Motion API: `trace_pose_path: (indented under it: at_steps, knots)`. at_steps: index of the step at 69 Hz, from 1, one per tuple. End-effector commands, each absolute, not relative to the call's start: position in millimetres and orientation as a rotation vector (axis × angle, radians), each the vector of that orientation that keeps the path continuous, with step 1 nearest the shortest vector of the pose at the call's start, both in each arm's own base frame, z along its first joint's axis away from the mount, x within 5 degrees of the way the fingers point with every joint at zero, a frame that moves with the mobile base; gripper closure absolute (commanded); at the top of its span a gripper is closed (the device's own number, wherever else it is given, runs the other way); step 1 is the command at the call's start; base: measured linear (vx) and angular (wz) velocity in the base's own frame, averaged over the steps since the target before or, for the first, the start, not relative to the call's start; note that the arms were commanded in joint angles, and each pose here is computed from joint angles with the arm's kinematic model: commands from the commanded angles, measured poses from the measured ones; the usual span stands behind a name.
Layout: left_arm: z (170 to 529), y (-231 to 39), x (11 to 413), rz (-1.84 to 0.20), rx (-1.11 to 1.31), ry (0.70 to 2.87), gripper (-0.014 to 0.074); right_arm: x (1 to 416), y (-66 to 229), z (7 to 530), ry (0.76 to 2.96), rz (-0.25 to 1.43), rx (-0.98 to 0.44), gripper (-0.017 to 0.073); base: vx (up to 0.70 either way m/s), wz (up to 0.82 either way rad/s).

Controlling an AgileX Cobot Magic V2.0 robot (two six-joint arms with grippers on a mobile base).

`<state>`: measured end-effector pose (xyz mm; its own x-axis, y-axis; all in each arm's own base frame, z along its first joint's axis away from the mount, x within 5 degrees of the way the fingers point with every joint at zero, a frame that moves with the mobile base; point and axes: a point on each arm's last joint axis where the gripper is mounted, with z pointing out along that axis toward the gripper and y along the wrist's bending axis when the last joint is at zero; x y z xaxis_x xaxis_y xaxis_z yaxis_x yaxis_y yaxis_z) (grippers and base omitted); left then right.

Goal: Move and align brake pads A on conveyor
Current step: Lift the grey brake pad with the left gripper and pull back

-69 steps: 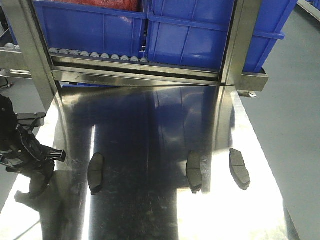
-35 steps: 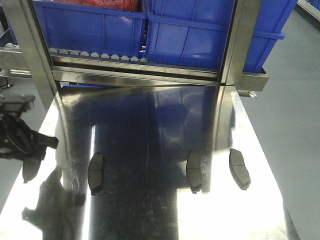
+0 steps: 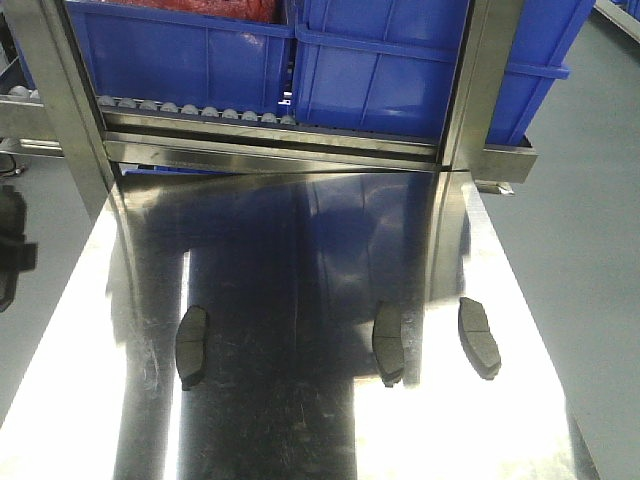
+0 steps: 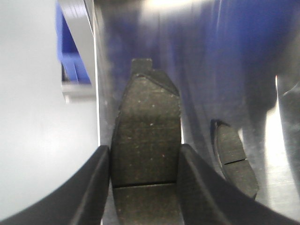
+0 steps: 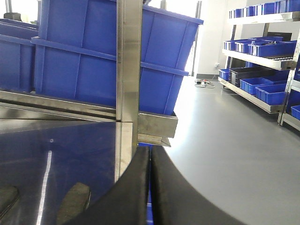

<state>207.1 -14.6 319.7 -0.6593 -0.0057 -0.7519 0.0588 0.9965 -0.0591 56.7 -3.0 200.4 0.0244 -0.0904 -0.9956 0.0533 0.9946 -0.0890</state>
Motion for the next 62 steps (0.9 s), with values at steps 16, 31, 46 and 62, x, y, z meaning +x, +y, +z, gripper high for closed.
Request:
trace_pose_path:
  at_steps: [16, 31, 46, 62]
  knots:
    - [317.8, -9.2, 127.5, -0.098, 0.020, 1.833, 0.0599, 55.2, -2.9, 206.0, 1.463, -0.124, -0.033, 0.0569, 0.00, 0.00]
    - [290.3, -7.3, 91.5, -0.100, 0.020, 1.776, 0.0599, 55.2, -2.9, 206.0, 1.462, -0.124, -0.033, 0.0569, 0.00, 0.00]
    - [290.7, -6.5, 78.2, -0.100, 0.020, 1.705, 0.0599, 55.2, -2.9, 206.0, 1.462, -0.124, -0.033, 0.0569, 0.00, 0.00]
    - [289.5, -6.6, 78.2, -0.100, 0.021, 1.719, 0.0599, 55.2, -2.9, 206.0, 1.463, -0.124, -0.033, 0.0569, 0.00, 0.00]
